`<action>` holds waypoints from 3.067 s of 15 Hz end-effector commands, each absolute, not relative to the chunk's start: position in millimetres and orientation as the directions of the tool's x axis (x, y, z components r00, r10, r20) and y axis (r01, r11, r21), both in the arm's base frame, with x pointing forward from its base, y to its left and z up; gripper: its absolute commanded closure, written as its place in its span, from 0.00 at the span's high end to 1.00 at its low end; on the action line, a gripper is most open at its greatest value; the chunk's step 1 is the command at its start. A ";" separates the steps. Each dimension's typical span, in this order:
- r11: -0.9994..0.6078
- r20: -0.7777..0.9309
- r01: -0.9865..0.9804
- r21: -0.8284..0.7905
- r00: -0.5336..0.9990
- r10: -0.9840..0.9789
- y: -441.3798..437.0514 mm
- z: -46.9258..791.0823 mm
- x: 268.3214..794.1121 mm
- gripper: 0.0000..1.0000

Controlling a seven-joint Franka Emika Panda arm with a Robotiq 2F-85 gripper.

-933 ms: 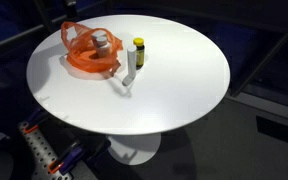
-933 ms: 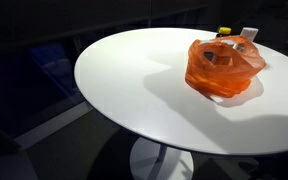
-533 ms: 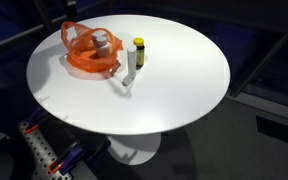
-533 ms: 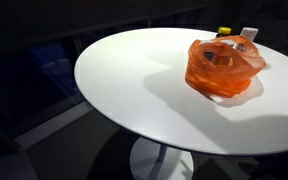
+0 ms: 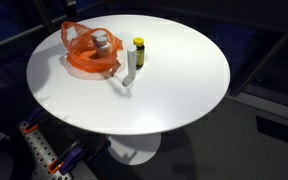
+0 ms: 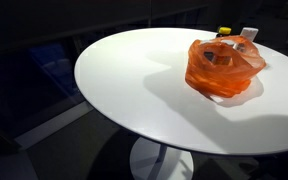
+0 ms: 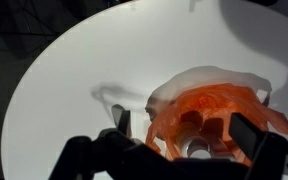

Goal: Remove the blue container from the plastic bag and put it on the table

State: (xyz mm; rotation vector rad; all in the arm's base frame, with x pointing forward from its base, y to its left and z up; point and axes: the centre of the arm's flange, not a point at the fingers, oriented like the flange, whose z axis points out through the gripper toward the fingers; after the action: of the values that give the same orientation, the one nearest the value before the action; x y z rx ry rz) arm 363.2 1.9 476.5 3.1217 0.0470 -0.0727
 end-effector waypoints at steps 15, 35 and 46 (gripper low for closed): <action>-0.997 -0.044 0.072 0.017 0.996 0.071 42.9 498.3 456.7 1.00; -0.982 -0.029 0.187 -0.005 0.982 0.188 99.7 408.1 501.3 1.00; -0.958 0.009 0.287 -0.005 0.958 0.287 119.2 367.7 511.3 1.00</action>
State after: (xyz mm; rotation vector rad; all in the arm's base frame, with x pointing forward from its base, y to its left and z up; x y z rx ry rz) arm 509.7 115.5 377.8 3.1267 0.3829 -0.0259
